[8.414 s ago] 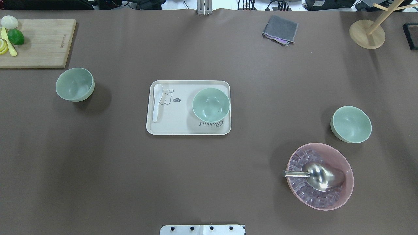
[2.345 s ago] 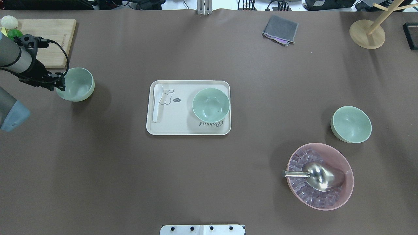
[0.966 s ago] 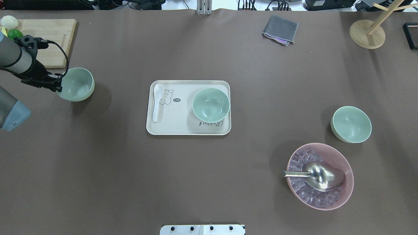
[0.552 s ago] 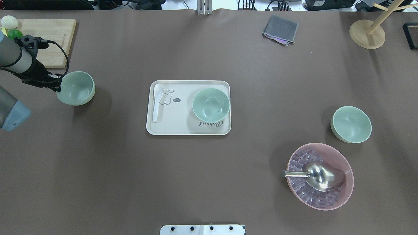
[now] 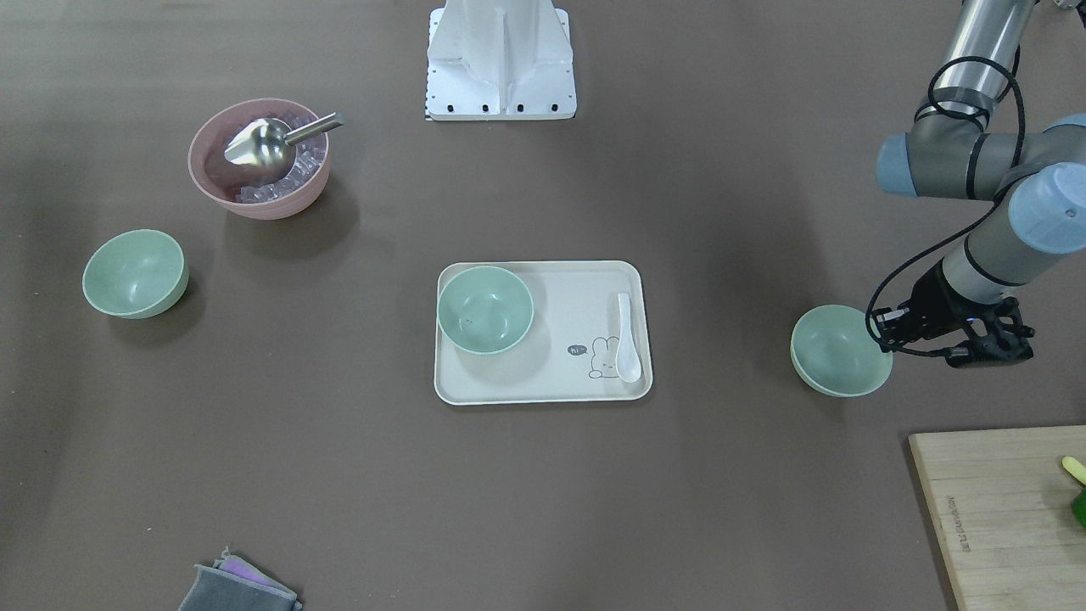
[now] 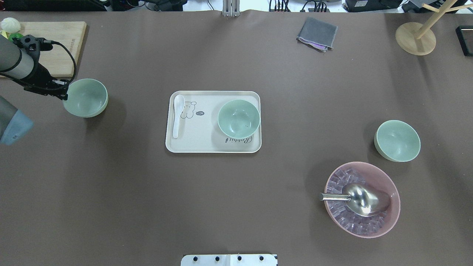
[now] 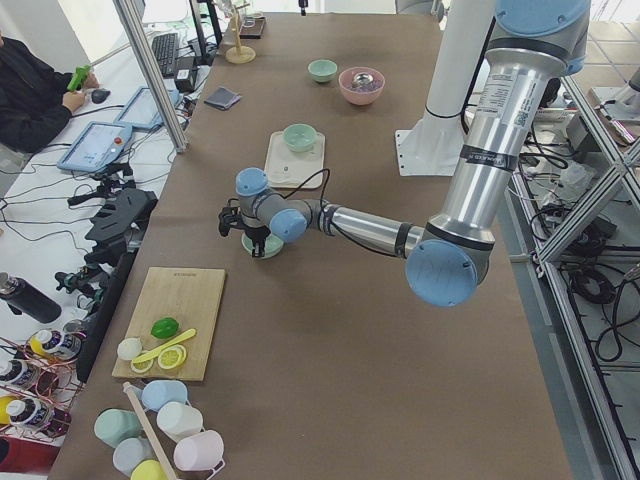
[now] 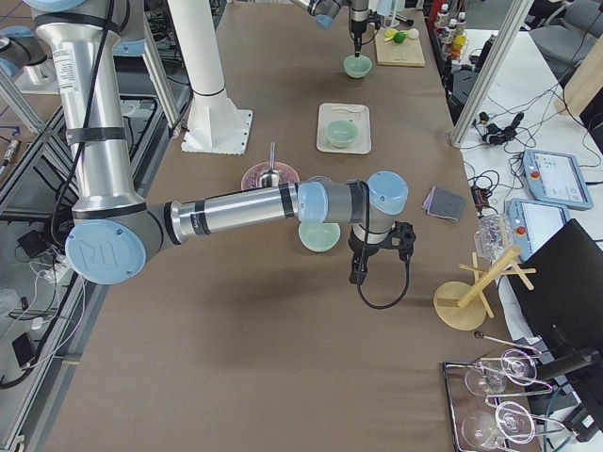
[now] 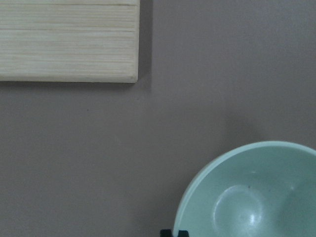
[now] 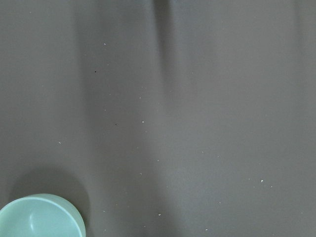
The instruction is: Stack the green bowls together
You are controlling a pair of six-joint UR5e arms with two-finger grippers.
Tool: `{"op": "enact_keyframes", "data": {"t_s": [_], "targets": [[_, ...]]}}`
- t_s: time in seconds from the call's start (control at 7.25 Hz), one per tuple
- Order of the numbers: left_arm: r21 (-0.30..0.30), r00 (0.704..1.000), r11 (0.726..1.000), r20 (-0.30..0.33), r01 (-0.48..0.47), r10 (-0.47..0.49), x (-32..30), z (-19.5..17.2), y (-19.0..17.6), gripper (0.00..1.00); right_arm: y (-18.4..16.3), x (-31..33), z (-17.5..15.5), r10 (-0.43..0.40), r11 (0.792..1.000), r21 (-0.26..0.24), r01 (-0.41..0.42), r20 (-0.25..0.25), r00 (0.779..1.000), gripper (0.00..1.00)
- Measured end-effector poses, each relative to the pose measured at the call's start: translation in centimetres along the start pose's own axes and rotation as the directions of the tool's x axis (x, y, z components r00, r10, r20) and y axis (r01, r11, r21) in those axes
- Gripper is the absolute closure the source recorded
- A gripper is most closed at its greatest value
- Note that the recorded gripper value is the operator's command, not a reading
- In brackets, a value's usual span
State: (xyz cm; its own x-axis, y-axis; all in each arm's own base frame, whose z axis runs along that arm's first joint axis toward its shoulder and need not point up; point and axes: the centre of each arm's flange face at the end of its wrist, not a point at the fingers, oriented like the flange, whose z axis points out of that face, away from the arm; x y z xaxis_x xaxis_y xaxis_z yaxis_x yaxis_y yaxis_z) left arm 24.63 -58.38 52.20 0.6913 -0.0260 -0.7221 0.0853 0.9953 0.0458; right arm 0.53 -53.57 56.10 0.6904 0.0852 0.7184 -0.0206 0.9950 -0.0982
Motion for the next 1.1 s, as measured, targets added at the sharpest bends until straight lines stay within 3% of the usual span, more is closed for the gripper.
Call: {"op": "enact_keyframes", "data": {"t_s": [0.41, 0.69, 0.97, 1.1], "targets": [[-0.012, 0.998, 0.999, -0.06, 0.034, -0.035, 0.0, -3.4, -2.2, 1.0, -0.9, -2.5, -1.5, -0.008, 1.0, 0.03, 0.008, 0.0, 1.0, 0.0], [-0.025, 0.996, 0.998, -0.063, 0.059, -0.061, 2.7, -5.8, -3.8, 1.0, -1.4, -8.8, -1.6, 0.001, 0.999, 0.043, 0.0, -0.008, 1.0, 0.0], [-0.044, 0.995, 0.995, -0.047, 0.085, -0.087, 6.7, -8.9, -5.2, 1.0, 0.1, -15.1, 1.0, 0.006, 0.999, 0.043, -0.005, -0.04, 0.999, 0.0], [-0.05, 0.995, 0.994, -0.042, 0.092, -0.095, 8.2, -10.0, -5.6, 1.0, 1.8, -14.8, 3.3, -0.009, 0.999, 0.044, 0.011, -0.042, 0.999, 0.0]]}}
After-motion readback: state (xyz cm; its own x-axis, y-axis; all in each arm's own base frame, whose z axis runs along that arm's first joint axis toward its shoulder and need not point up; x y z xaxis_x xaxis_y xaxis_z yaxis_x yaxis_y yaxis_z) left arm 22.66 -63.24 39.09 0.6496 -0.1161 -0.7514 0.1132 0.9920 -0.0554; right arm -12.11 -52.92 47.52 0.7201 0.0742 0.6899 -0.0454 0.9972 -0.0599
